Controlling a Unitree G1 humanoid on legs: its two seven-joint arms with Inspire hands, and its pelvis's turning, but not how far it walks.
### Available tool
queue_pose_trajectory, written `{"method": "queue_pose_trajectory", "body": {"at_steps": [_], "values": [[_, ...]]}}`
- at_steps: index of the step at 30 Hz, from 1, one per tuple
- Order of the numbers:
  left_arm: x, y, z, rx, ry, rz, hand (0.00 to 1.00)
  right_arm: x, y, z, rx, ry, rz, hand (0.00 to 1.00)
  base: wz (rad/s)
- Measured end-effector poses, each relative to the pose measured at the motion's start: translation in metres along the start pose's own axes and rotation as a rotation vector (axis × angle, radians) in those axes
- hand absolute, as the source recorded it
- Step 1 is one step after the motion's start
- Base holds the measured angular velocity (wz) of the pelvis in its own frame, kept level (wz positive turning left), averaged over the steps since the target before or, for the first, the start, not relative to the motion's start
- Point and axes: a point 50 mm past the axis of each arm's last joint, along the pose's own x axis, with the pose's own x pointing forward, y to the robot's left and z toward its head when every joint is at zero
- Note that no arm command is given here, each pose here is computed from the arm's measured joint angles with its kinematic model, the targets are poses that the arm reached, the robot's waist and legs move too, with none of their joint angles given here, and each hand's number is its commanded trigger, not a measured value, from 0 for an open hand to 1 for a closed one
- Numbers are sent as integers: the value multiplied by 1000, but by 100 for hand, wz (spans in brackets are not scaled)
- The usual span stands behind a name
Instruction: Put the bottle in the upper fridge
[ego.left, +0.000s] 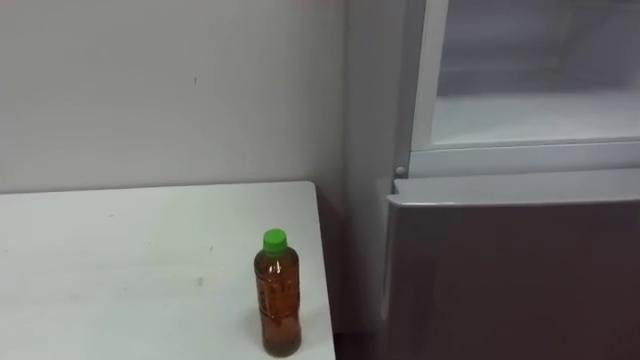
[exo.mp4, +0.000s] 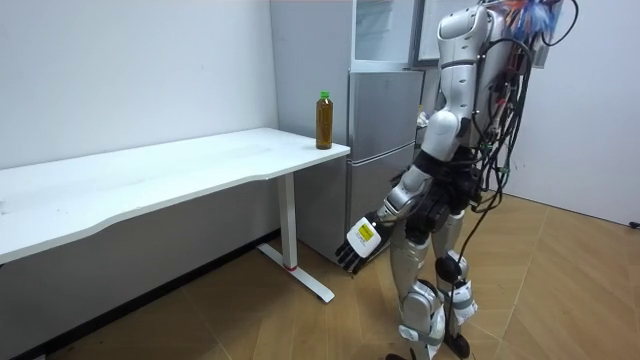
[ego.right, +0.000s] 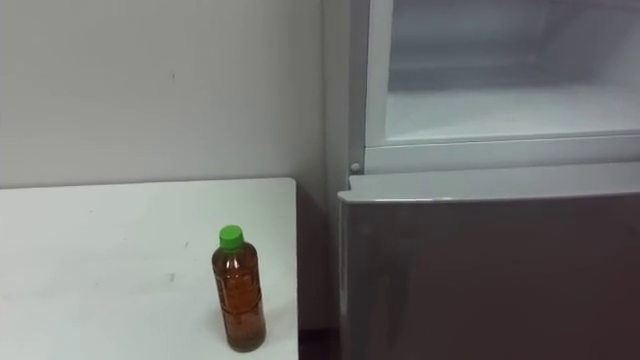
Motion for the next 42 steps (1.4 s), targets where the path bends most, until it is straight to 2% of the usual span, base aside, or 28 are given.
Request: {"method": "queue_pose_trajectory", "body": {"at_steps": [12,21,26,31,42], "values": [[-1,0,6,24,-40,-3,0,-2,37,75,-117,-320,185,0,4],[1,-1,10,24,-52,-7,0,-12,54,111,-163,-478,271,0,0],[0,-1,8,25,-43,-7,0,-14,57,118,-171,-507,286,0,0],[0,-1,6,25,-39,-9,0,-21,64,141,-164,-597,316,0,0],[1,5,9,33,-39,5,0,-25,68,161,-156,-680,286,0,3]]}}
